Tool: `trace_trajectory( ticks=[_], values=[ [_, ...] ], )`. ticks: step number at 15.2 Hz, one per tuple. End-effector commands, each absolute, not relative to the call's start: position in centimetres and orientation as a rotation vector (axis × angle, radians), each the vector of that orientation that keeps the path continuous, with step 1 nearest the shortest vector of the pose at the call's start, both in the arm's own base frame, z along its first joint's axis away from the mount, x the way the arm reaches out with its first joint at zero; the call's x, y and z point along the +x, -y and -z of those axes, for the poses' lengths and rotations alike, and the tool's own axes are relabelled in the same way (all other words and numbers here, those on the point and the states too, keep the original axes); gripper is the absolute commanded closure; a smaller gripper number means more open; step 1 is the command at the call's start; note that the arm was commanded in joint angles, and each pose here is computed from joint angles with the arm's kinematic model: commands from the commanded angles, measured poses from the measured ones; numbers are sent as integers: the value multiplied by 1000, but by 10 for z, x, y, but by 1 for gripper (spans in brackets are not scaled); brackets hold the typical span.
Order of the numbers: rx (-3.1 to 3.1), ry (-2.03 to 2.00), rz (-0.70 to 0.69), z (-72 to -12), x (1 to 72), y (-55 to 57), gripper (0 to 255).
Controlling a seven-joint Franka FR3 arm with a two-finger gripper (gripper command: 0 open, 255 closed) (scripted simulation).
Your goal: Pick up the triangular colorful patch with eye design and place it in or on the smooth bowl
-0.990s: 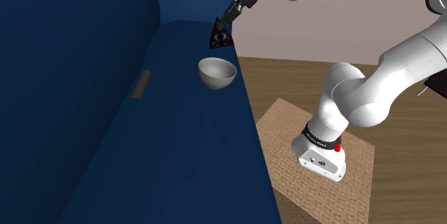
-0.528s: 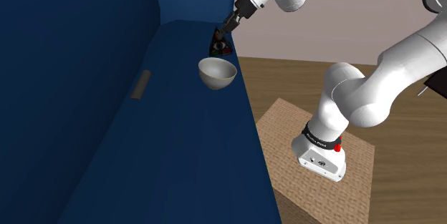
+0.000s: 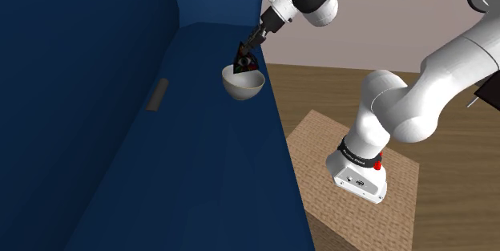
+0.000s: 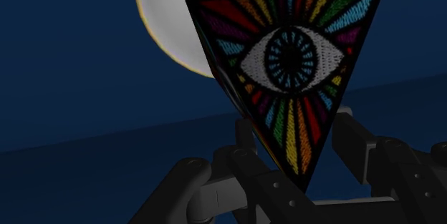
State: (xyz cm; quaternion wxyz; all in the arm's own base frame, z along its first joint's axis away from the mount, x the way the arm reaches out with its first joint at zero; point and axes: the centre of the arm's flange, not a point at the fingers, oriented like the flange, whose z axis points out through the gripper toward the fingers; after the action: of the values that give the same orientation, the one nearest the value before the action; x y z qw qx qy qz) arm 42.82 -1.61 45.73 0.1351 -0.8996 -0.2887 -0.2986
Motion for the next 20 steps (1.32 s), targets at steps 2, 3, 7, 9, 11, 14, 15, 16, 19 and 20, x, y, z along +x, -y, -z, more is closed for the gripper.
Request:
trace_trajectory(
  ticks=[2,3,7,9,11,14,15,16,19,20],
  values=[
    [-2606,836,867,-454,428,17,255],
    [-2606,836,867,-454,428,17,255],
    [-2606,836,867,-454,428,17,255],
    [-2606,836,867,-454,428,17,0],
    [-2606,836,867,-454,428,17,0],
    [-2606,836,867,-465,422,22,0],
    [-2606,836,867,-475,416,28,0],
    [-2606,836,867,-485,410,33,0],
    [-2606,836,867,-493,405,38,0],
    [-2606,836,867,-493,405,38,0]
  ],
)
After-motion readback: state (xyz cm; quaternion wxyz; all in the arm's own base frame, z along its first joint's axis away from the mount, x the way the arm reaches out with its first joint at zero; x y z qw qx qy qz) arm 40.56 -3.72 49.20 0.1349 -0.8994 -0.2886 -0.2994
